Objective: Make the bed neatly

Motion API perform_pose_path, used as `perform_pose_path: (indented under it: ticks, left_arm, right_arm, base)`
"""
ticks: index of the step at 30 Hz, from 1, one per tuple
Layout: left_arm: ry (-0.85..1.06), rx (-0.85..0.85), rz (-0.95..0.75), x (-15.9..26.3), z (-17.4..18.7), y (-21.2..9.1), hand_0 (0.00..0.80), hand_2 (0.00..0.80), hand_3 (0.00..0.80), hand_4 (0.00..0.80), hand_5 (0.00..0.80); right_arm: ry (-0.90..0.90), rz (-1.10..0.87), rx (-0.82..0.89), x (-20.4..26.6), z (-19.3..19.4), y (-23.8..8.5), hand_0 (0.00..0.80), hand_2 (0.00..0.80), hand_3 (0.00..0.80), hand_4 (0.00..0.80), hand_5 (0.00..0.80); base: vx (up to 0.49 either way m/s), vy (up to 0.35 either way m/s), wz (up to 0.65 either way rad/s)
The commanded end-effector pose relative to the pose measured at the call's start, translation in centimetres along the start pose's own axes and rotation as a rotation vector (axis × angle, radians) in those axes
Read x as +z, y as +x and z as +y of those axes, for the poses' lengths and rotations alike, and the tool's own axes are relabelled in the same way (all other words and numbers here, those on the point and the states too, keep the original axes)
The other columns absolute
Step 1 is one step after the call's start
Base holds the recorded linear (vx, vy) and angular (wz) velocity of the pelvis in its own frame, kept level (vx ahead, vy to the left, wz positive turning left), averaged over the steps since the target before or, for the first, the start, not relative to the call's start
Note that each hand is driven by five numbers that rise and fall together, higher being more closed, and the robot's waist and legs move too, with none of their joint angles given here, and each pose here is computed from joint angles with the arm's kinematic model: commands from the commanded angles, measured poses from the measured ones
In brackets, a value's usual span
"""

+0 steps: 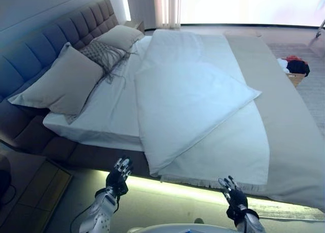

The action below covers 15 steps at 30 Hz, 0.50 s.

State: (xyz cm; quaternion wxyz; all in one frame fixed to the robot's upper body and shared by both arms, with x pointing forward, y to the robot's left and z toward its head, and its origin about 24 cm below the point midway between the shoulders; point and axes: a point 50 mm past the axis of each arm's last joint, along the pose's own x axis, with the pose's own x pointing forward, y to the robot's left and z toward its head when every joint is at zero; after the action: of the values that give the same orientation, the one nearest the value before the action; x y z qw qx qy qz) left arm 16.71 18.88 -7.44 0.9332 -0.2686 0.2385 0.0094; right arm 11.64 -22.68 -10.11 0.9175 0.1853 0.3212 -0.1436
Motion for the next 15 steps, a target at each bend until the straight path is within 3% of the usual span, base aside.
perform_pose_path:
  ticks: [1,6,15]
  left_arm:
    - [0.019,-0.067,-0.114,2.5,-0.6,0.9,0.000,0.000,0.000,0.000,0.000]
    - [0.020,-0.083,-0.109,2.6,-0.6,0.7,0.000,0.000,0.000,0.000,0.000]
    - [0.037,-0.073,-0.117,3.2,-0.4,1.1,0.000,0.000,0.000,0.000,0.000]
  right_arm:
    - [0.025,-0.112,0.086,3.2,2.2,1.3,0.000,0.000,0.000,0.000,0.000]
    - [0.042,-0.107,0.081,3.1,3.0,1.7,0.000,0.000,0.000,0.000,0.000]
    - [0.090,-0.109,0.080,2.5,3.1,1.2,0.000,0.000,0.000,0.000,0.000]
  base:
    - [-0.001,0.021,-0.27]
    - [0.012,0.053,-0.35]
    - [0.045,0.055,0.09]
